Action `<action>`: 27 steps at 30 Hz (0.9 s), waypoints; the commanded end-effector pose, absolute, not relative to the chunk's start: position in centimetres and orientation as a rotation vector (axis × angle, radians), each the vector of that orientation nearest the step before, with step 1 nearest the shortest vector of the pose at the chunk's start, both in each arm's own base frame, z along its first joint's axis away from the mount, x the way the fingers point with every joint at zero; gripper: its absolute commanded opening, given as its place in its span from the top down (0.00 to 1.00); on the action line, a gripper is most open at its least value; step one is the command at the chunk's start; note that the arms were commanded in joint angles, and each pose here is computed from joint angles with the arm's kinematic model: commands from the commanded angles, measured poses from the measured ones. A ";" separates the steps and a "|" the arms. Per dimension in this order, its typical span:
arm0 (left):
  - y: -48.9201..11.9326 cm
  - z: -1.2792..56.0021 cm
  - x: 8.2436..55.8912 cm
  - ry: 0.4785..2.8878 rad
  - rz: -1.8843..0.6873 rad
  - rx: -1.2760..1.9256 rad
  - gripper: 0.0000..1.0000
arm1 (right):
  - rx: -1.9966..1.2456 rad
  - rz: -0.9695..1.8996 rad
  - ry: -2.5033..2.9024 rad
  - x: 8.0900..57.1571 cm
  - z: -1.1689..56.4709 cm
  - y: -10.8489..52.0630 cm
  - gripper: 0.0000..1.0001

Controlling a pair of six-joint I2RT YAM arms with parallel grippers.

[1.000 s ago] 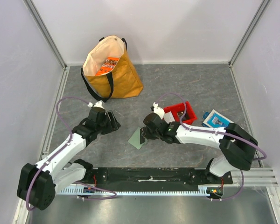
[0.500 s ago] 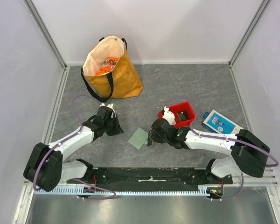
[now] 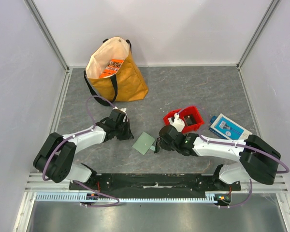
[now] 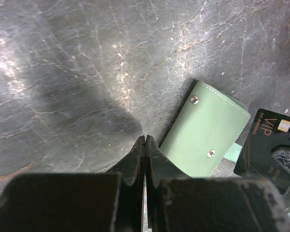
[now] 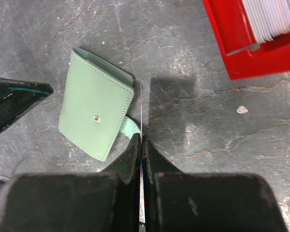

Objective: Put the credit cards into the card holder
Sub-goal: Open the card holder at the center of the board.

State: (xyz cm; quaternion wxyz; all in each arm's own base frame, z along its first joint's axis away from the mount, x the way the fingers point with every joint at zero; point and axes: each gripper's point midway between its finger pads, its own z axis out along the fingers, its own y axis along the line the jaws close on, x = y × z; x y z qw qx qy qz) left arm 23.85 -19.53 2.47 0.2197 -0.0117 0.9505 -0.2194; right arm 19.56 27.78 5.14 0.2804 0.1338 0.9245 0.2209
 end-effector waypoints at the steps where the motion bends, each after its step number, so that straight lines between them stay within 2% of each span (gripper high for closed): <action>1: -21.5 3.5 24.8 2.574 -0.665 0.046 0.98 | 0.486 0.627 2.418 20.1 5.6 27.3 1.00; 13: -22.8 2.5 22.4 2.616 -0.698 0.050 0.98 | 0.511 0.762 2.413 20.4 5.1 29.0 1.00; 27: -24.2 3.2 21.5 2.615 -0.726 0.060 0.98 | 0.344 0.816 2.342 21.5 9.4 30.3 1.00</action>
